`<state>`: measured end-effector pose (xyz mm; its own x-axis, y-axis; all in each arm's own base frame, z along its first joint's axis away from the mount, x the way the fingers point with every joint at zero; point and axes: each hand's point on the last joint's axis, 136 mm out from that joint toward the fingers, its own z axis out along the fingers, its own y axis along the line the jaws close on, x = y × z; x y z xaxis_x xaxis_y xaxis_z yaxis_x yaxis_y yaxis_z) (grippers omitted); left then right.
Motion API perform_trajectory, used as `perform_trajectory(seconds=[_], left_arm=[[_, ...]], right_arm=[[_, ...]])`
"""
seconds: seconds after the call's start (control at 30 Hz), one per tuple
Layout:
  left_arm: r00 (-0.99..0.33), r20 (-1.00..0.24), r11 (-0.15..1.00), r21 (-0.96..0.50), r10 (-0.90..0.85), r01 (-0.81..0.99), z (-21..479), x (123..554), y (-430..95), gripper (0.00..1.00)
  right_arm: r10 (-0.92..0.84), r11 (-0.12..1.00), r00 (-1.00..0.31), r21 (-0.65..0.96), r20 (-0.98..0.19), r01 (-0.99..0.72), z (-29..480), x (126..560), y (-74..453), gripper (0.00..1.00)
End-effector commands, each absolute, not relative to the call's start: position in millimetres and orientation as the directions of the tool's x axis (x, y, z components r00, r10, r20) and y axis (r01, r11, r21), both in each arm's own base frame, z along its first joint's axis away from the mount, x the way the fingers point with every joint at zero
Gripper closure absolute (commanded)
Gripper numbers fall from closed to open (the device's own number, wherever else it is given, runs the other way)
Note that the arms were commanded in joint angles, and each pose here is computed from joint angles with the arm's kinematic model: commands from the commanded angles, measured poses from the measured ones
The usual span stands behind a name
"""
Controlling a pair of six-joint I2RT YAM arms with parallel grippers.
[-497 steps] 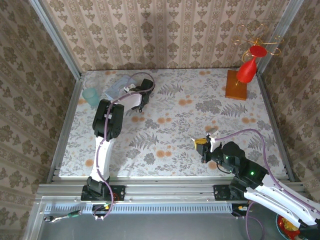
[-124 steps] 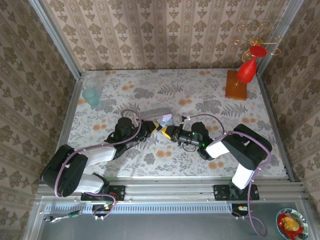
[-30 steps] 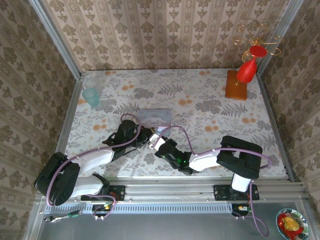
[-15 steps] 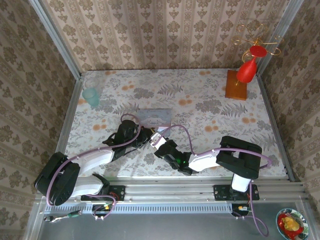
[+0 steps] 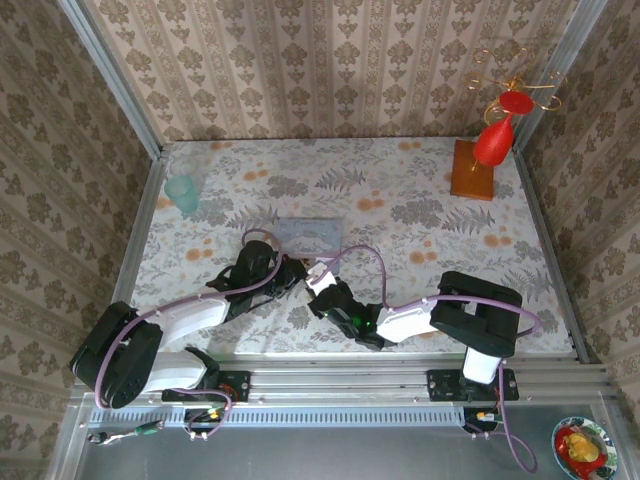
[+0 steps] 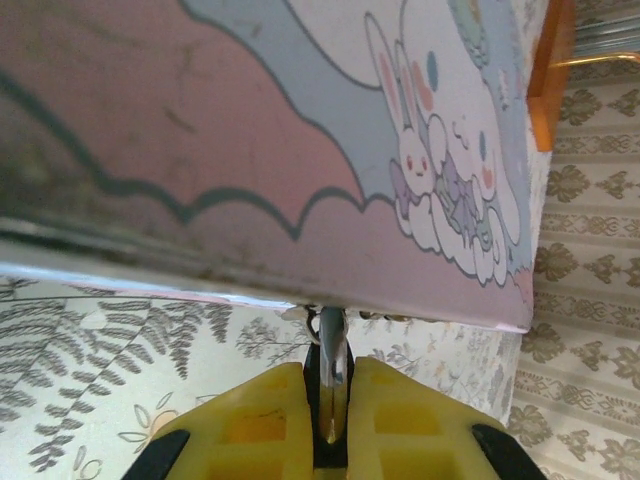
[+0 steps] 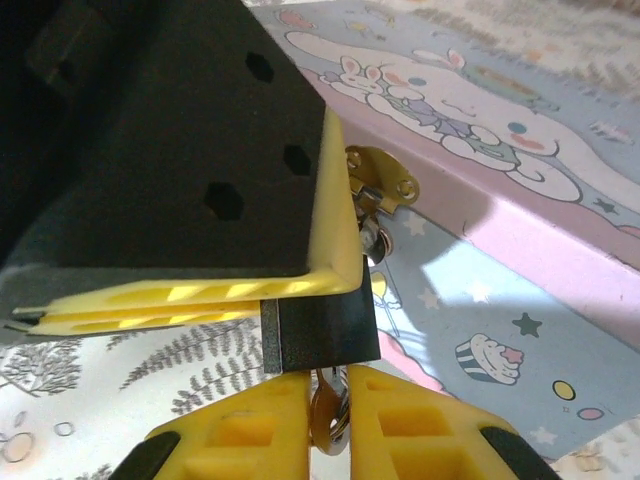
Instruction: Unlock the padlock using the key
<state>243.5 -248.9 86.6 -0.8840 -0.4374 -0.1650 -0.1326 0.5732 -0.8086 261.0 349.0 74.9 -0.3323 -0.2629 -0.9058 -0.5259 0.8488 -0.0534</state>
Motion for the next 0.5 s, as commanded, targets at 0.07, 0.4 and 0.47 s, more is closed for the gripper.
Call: perform_trajectory(seconds=[0.07,0.4,0.47], left_arm=[[-0.893,-0.193,0.533,-0.844,-0.406,-0.06,105,246,-263,1.0],[-0.893,-0.198,0.532,-0.845,-0.404,-0.053,107,249,-266,1.0],[-0.894,-0.197,0.534,-0.844,-0.403,-0.054,106,248,-265,1.0]], right_arm=[[0.067,0.617,-0.66,0.551,-0.748,-0.562,89,226,391,0.82],[0.304,0.448,-0.789,0.811,-0.533,-0.376,81,234,372,0.81],[0.294,0.455,-0.784,0.802,-0.546,-0.388,83,234,373,0.81]])
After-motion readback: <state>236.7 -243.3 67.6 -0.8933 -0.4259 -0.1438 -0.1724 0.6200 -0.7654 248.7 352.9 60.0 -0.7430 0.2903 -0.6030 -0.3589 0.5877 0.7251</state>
